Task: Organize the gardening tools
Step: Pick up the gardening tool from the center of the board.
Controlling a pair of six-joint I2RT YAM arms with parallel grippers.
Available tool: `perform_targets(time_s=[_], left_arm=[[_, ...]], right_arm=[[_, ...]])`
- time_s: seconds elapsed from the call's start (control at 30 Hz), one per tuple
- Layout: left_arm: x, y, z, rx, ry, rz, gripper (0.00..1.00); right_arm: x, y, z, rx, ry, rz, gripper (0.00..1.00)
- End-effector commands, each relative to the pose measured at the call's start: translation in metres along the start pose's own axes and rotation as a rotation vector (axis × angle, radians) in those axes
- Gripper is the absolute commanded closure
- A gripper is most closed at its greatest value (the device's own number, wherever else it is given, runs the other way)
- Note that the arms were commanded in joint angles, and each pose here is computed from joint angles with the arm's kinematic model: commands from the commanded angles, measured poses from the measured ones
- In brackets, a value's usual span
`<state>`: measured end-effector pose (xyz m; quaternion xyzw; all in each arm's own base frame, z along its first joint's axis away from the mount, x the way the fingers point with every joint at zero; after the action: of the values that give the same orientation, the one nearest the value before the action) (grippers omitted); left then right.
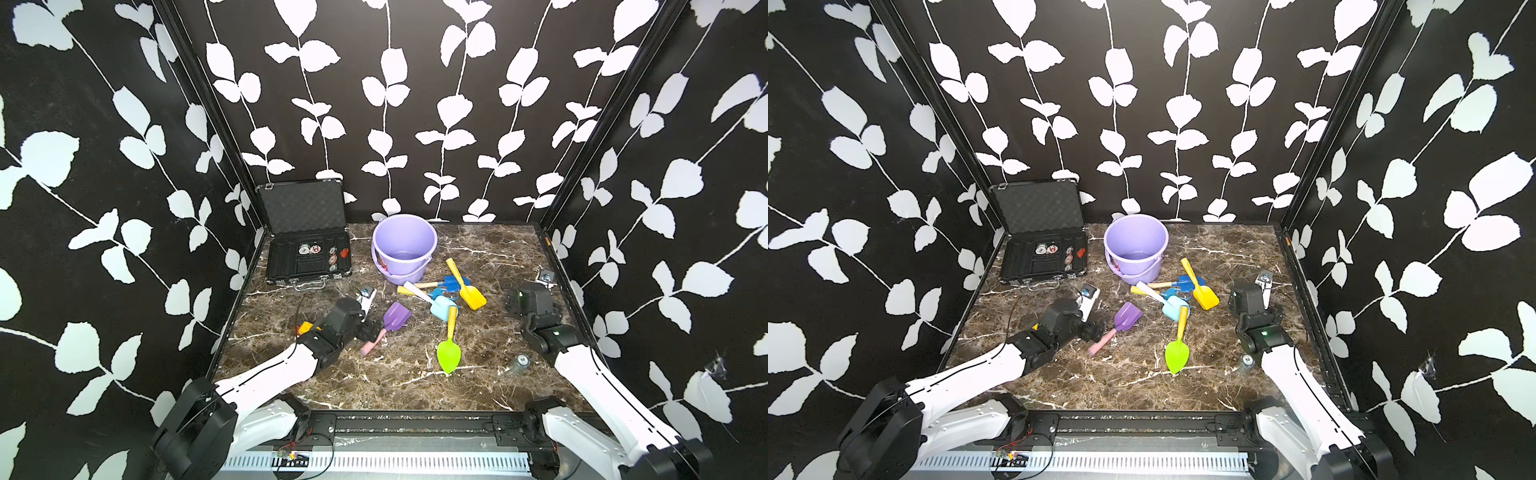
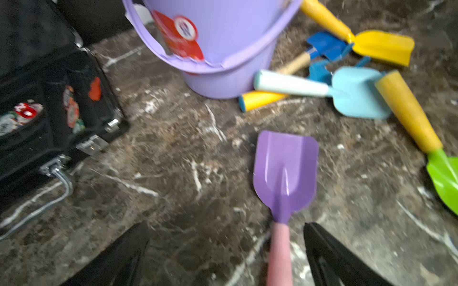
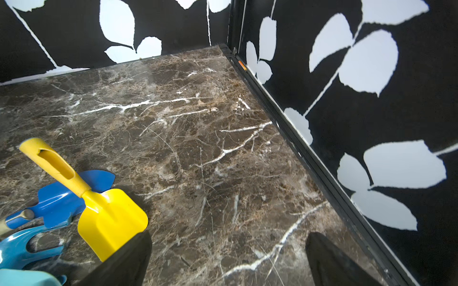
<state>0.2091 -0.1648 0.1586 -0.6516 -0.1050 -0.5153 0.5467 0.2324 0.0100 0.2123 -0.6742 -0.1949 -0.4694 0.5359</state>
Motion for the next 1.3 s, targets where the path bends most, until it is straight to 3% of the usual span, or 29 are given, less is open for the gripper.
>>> perform_targets(time_s=[0.0, 0.37, 0.8, 1.0, 1.27], left_arm=[[-0.01, -0.011, -0.011, 0.031, 0.019, 0.142, 0.01], [-0.044, -0.002, -0.035, 0.063, 0.064, 0.331, 0.26], [-0.07, 0.044, -0.048, 0.068, 0.091, 0.382, 0.3], [-0.084, 0.052, -0.054, 0.026, 0.084, 0.391, 0.57], [-0.078, 0.034, -0.049, 0.001, 0.067, 0.32, 0.98]], right_arm=[[-0.01, -0.004, -0.006, -0.012, 0.043, 0.043, 0.01], [-0.018, -0.015, -0.008, 0.06, 0.072, 0.095, 0.01], [-0.026, -0.03, 0.0, 0.222, 0.05, 0.21, 0.0], [-0.037, -0.032, 0.008, 0.322, 0.064, 0.286, 0.02], [-0.054, -0.03, 0.017, 0.43, 0.112, 0.346, 0.1]])
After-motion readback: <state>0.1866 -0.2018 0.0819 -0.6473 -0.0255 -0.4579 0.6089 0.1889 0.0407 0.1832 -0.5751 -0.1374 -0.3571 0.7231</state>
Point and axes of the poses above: each gripper's point midway between its finger pads, its own y axis out along the fingers, its own z axis along the line the jaws close on, x = y × z, the point moved 8 cm from there along -y, back along the fingers, and after that the axes turned 3 degrees about y, right-handed, at the moved point
